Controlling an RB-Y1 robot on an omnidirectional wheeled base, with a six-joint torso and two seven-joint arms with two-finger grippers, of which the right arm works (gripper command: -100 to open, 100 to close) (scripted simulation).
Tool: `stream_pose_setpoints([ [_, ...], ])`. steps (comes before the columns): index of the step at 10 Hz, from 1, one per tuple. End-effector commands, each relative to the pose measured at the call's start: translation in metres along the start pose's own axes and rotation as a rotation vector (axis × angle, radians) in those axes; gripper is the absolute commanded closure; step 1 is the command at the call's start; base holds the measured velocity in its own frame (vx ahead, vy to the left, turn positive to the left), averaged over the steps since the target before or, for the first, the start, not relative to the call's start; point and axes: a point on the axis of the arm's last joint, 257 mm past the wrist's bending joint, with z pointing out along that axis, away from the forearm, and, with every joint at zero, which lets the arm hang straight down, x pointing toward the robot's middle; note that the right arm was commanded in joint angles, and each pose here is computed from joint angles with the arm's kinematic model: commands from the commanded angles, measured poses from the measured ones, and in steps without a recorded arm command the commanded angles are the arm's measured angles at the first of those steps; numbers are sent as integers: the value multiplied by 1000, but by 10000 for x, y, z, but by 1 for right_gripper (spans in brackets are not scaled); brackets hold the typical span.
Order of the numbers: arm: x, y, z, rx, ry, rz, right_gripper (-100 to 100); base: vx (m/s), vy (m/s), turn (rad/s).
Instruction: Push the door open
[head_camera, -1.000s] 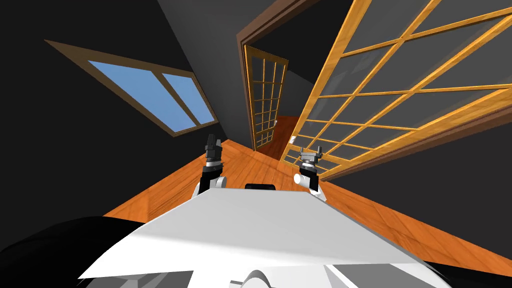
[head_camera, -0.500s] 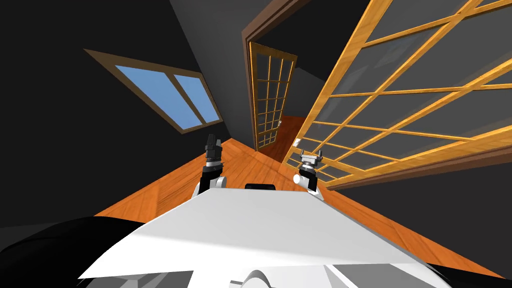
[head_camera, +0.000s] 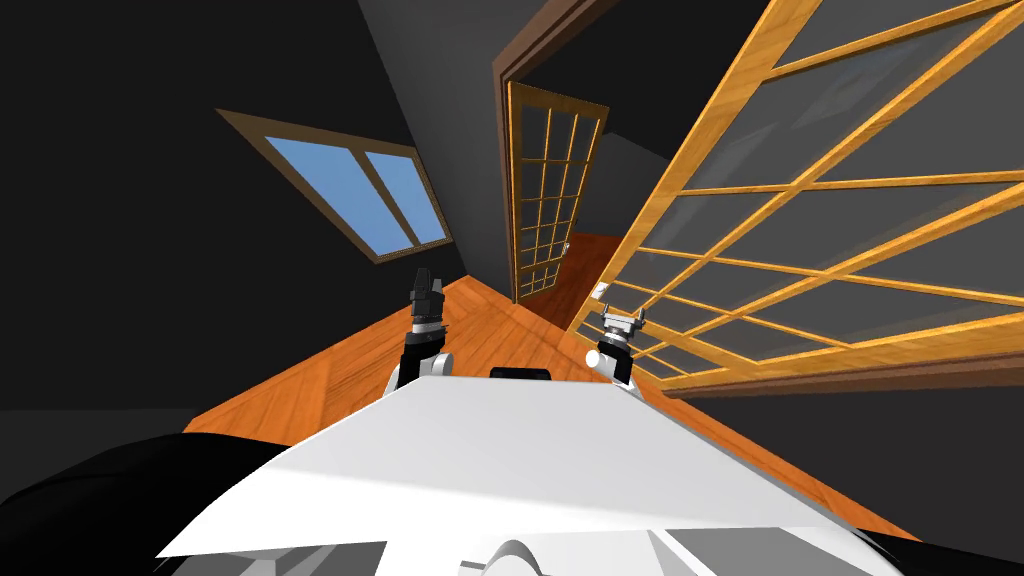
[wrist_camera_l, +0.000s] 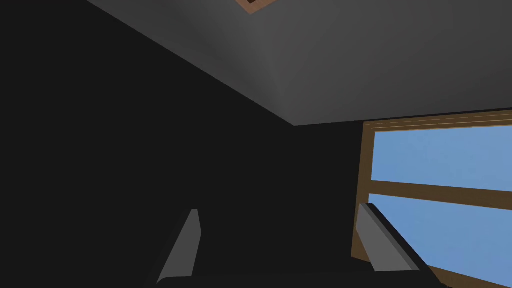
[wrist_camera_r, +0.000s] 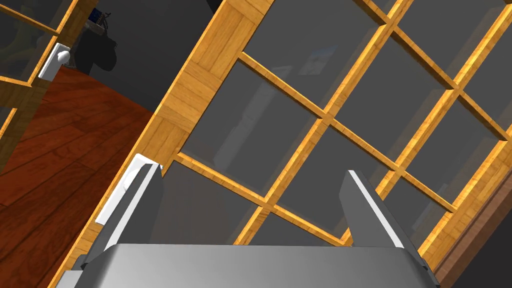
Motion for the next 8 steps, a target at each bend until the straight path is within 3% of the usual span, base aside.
stream_pose_setpoints([
  [1, -138, -3, -39, -14, -32, 40, -100, 76, -86, 144],
  [8, -711, -30, -252, -82, -172, 191, -100, 50, -101, 156],
])
